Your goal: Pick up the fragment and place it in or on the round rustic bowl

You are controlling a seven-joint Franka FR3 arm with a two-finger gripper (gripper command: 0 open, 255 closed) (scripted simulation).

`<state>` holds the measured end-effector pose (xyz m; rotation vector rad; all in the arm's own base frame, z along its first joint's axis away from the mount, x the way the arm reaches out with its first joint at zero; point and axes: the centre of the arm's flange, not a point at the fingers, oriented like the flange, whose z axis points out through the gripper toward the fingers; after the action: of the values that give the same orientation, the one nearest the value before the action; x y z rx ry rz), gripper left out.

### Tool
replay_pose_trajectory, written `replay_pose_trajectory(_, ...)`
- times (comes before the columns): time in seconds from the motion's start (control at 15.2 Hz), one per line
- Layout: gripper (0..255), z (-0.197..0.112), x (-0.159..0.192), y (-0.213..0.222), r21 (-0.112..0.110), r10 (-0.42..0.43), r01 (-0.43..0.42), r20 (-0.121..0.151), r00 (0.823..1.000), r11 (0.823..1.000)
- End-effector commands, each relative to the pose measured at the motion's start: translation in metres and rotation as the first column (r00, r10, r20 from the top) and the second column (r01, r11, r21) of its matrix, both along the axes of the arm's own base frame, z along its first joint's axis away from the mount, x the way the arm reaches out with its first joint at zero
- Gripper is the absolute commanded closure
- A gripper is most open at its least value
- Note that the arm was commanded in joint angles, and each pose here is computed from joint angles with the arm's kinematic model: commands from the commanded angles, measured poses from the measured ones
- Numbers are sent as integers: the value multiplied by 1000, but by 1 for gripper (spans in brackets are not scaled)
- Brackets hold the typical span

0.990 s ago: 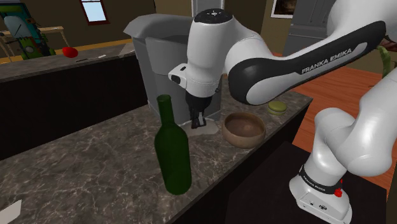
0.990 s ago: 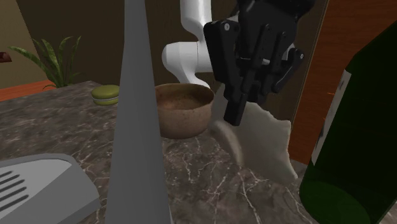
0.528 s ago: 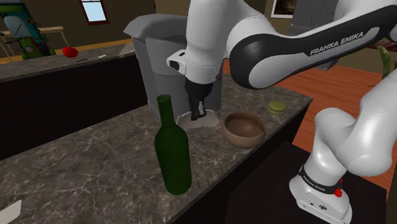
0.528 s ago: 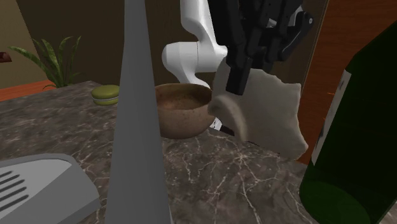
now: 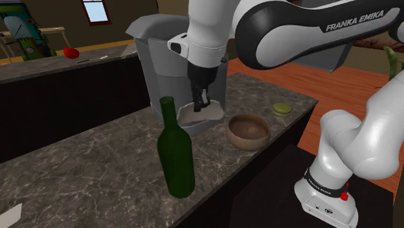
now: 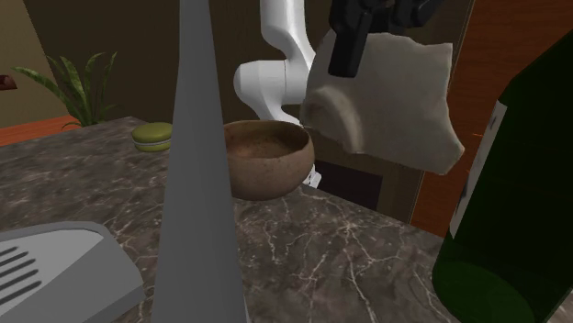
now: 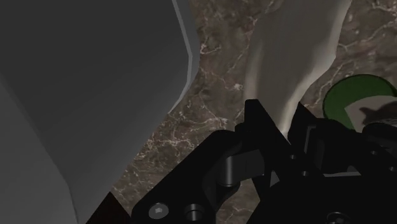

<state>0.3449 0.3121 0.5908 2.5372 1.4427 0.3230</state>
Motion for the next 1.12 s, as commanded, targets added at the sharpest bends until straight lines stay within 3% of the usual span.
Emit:
replay_pose_trajectory(0.0,255,7,0,1,0,0,0,0,1000,1000)
replay_pose_trajectory(0.92,255,20,-94,-167,0,0,0,0,1000,1000)
replay_pose_trajectory(1.06,255,9,-94,-167,0,0,0,0,1000,1000)
